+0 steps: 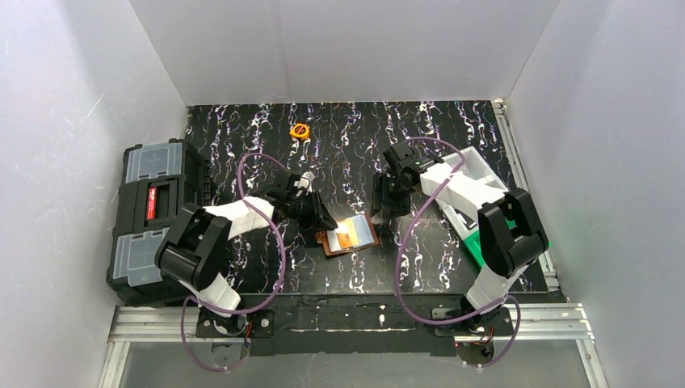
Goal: Take the credit cards out of the card holder
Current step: Remove the credit card from the card holder.
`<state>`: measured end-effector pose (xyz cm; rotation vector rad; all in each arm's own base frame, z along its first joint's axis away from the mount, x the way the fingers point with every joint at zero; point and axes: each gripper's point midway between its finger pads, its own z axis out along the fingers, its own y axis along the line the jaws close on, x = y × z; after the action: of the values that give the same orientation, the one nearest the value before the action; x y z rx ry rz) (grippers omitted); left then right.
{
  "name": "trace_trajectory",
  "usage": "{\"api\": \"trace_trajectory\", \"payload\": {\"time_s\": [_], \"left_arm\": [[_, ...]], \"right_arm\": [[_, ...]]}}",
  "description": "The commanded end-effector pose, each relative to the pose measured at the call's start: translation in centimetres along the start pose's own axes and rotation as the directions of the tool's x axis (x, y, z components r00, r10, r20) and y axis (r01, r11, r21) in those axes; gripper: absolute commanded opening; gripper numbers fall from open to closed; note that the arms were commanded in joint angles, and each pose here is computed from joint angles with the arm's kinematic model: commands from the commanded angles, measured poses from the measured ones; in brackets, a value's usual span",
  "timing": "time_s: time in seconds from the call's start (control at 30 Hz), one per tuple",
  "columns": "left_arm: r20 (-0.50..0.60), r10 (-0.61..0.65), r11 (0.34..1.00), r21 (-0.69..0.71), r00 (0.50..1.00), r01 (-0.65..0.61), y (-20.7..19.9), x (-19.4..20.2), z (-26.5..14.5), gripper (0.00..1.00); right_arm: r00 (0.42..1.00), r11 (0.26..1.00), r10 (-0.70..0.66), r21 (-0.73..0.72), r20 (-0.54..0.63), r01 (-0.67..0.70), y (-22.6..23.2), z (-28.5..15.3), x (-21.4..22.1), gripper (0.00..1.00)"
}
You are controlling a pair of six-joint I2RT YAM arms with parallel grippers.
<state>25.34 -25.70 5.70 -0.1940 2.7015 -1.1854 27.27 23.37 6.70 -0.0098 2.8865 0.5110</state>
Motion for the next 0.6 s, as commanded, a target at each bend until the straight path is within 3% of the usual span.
{"api": "trace_trajectory", "payload": {"time_s": [0.0, 0.13, 0.33, 0.57], "left_arm": [[-0.003, -0.001, 1.000, -0.005, 1.000, 0.001, -0.4, -0.3, 0.5, 0.21], [-0.003, -0.007, 1.000, -0.018, 1.000, 0.007, -0.5, -0.3, 0.9, 0.22], [-0.001, -0.027, 0.998, -0.054, 1.000, 0.027, 0.6, 0.0, 1.1, 0.31], [-0.021, -0.036, 0.997, -0.063, 0.999, 0.035, 1.3, 0.3, 1.8, 0.32]], "right_arm": [[0.999, 0.996, -0.050, -0.071, 0.020, 0.051, 2.1, -0.5, -0.5, 0.65], [0.995, 0.993, -0.091, -0.080, -0.027, 0.089, 3.1, 1.1, 0.5, 0.52], [0.989, 0.991, -0.131, -0.049, -0.068, 0.128, 3.4, 3.1, 1.5, 0.49], [0.984, 0.992, -0.127, 0.001, -0.121, 0.129, 2.0, 4.9, 2.5, 0.38]]}}
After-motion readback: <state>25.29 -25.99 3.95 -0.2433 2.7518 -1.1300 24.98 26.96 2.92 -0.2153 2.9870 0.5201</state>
